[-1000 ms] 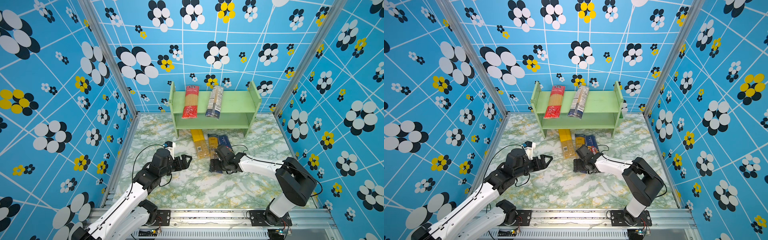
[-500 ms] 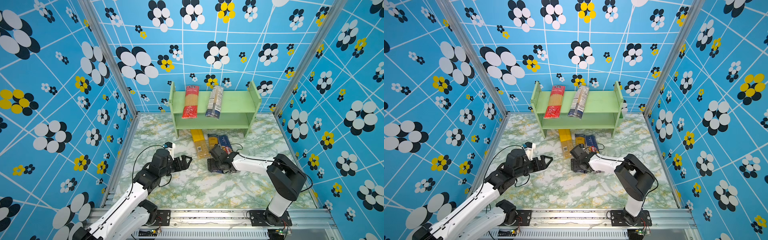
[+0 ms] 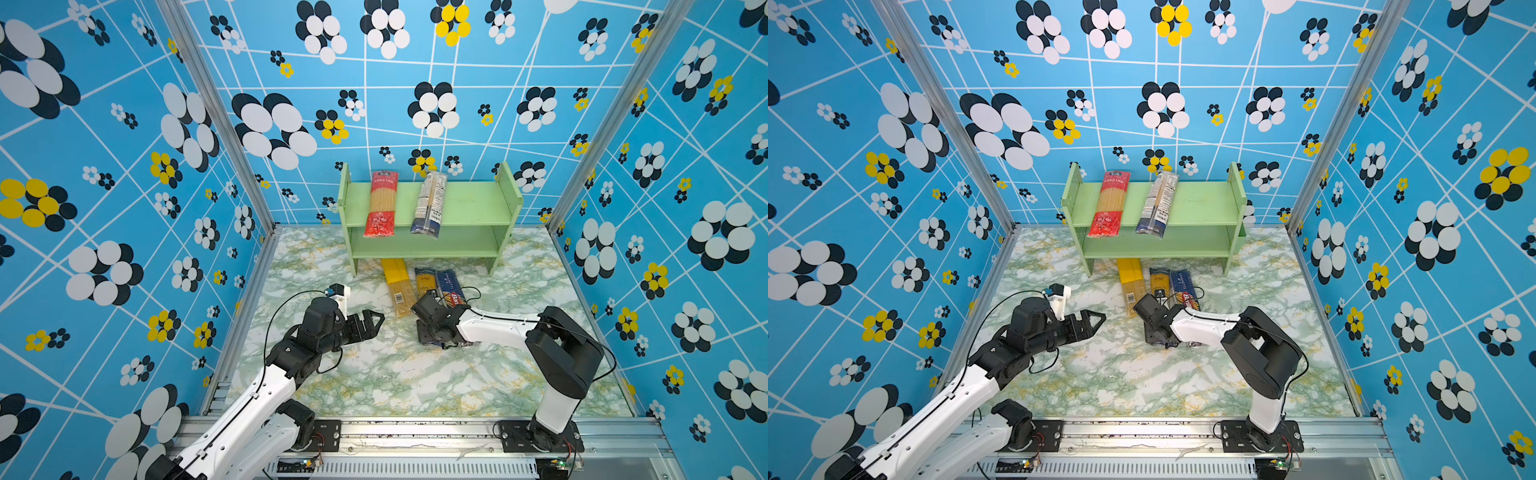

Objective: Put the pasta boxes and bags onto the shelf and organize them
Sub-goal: 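Lower the right gripper and close it around the Ankara bag's blue end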

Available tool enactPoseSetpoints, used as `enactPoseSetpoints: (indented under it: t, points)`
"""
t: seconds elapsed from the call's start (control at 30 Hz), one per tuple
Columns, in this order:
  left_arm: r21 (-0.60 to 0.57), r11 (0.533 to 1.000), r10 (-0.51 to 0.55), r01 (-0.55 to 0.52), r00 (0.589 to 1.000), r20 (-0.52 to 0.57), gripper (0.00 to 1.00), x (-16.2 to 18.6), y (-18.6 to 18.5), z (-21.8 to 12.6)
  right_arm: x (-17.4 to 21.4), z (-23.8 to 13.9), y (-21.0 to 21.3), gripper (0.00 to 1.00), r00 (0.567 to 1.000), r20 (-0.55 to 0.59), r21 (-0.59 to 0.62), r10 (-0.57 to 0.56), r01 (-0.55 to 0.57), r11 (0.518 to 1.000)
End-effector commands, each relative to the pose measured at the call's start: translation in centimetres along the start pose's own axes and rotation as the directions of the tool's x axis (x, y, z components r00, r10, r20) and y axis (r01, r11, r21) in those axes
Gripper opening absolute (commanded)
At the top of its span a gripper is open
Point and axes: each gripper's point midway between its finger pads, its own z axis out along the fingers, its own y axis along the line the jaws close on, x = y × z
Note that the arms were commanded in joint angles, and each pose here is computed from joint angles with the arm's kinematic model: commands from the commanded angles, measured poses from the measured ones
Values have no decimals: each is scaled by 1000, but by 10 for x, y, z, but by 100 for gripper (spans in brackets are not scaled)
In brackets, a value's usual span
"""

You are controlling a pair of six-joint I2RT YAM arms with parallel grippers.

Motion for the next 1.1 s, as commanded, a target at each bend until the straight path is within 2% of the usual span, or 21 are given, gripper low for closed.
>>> enactPoseSetpoints:
  t: [0.0, 0.23, 0.37, 0.53, 0.63, 0.8, 1.07]
  points:
    - [7, 1000, -8, 8, 1000, -5, 99, 3, 2, 0, 18, 8, -8, 66, 998, -65, 61, -25, 29, 998]
    - [7, 1000, -10, 10, 1000, -4, 100, 5, 3, -3, 24, 11, -10, 54, 996, -80, 77, -26, 32, 997]
    - [5, 1000, -11, 11, 1000, -2, 100, 5, 3, -4, 24, 10, -10, 43, 997, -79, 76, -25, 31, 997]
    - [6, 1000, -13, 13, 1000, -5, 100, 6, 4, -4, 19, 5, -10, 35, 998, -66, 73, -24, 29, 997]
    - [4, 1000, -12, 12, 1000, -6, 100, 7, 5, -5, 15, 1, -8, 26, 998, -56, 63, -29, 32, 997]
    - [2, 1000, -12, 12, 1000, -4, 100, 7, 5, -5, 2, -10, -2, 0, 999, -27, 43, -43, 44, 998]
    - [0, 1000, -15, 15, 1000, -5, 100, 8, 7, -5, -29, -38, 3, 0, 996, 43, 41, -75, 73, 997]
